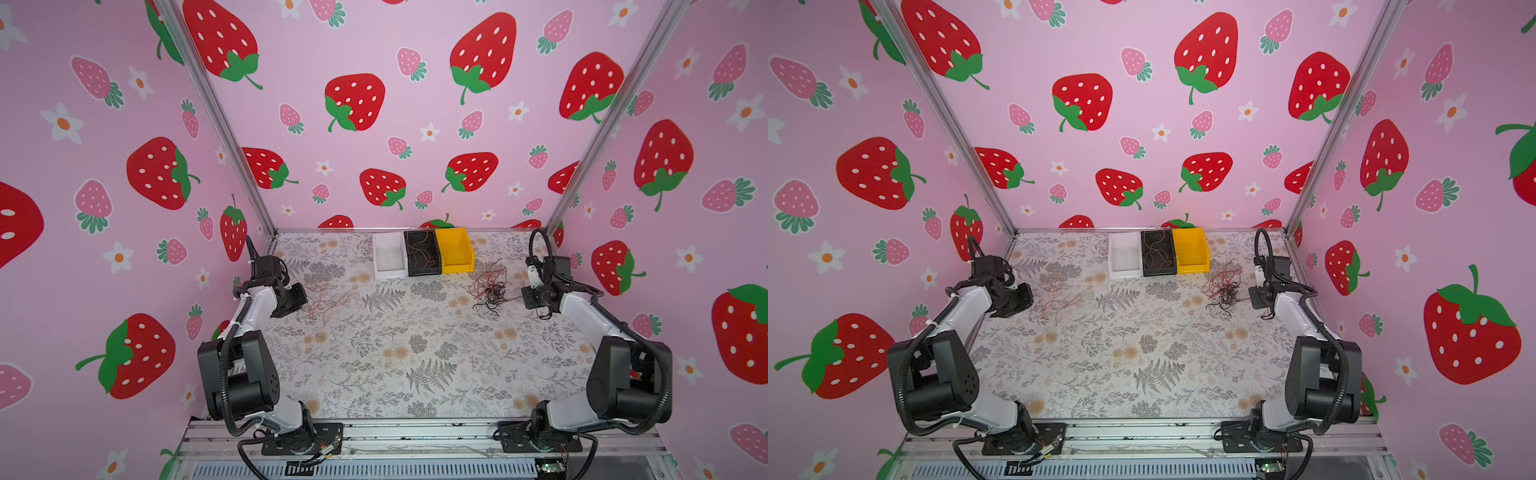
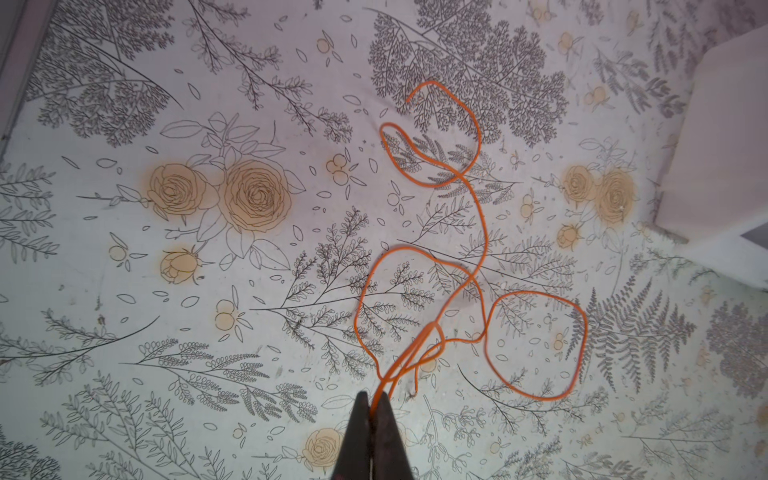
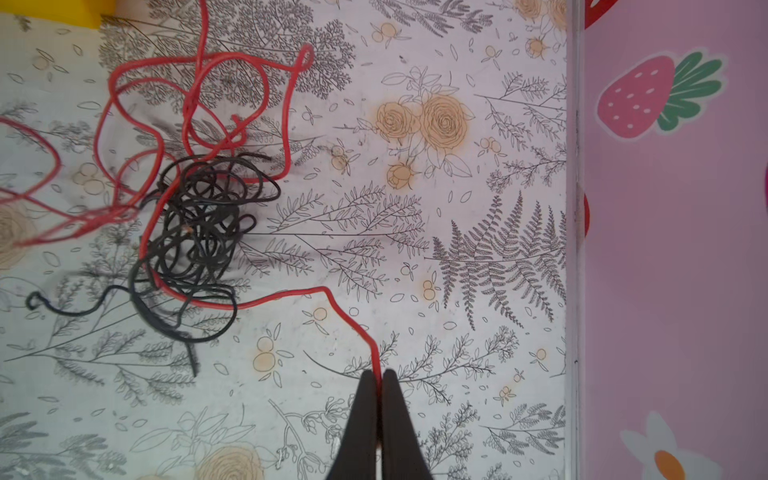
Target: Untangle the cables
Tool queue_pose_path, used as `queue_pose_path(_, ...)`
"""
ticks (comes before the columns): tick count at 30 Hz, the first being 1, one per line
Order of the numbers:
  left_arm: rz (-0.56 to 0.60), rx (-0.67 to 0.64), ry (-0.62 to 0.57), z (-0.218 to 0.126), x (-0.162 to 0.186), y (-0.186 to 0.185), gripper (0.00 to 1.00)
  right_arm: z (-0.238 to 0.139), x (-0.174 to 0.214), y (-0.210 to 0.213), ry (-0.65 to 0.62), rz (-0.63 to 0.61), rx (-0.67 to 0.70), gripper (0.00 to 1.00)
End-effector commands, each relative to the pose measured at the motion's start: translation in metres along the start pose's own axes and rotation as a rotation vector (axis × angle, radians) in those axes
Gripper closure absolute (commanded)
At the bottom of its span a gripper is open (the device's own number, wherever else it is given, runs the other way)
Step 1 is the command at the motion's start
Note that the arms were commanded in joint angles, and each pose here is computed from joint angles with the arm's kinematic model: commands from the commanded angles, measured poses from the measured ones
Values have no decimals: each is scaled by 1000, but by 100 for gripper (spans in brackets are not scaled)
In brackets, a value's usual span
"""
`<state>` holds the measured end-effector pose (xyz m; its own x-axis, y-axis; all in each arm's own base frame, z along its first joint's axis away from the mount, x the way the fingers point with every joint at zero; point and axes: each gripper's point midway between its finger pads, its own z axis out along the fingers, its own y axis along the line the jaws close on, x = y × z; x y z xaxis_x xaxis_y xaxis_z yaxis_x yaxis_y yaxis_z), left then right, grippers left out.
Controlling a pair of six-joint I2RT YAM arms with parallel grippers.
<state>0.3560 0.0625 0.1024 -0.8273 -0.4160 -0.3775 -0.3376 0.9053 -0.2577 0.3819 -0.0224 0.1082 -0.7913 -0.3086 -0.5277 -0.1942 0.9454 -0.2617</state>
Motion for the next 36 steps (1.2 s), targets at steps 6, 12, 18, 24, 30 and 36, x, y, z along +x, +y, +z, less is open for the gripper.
queue_pose_path(6, 163, 283, -78, -32, -13, -80, 100, -21, -27, 78, -208, -155, -335, 100)
queue_pose_path(12, 315, 468, -203, -100, -22, -152, 100, -33, -19, 131, -153, -130, -462, 100)
queue_pose_path(18, 435, 624, -284, -159, -30, -230, 100, -59, -19, 177, -152, -71, -578, 100)
queue_pose_path(24, 541, 788, -359, -205, -36, -313, 100, -84, 0, 228, -79, -99, -697, 100)
queue_pose_path(30, 609, 916, -415, -232, -50, -379, 100, -104, 21, 263, -44, -98, -761, 100)
queue_pose_path(36, 657, 981, -453, -238, -58, -430, 100, -102, 31, 265, -40, -71, -749, 100)
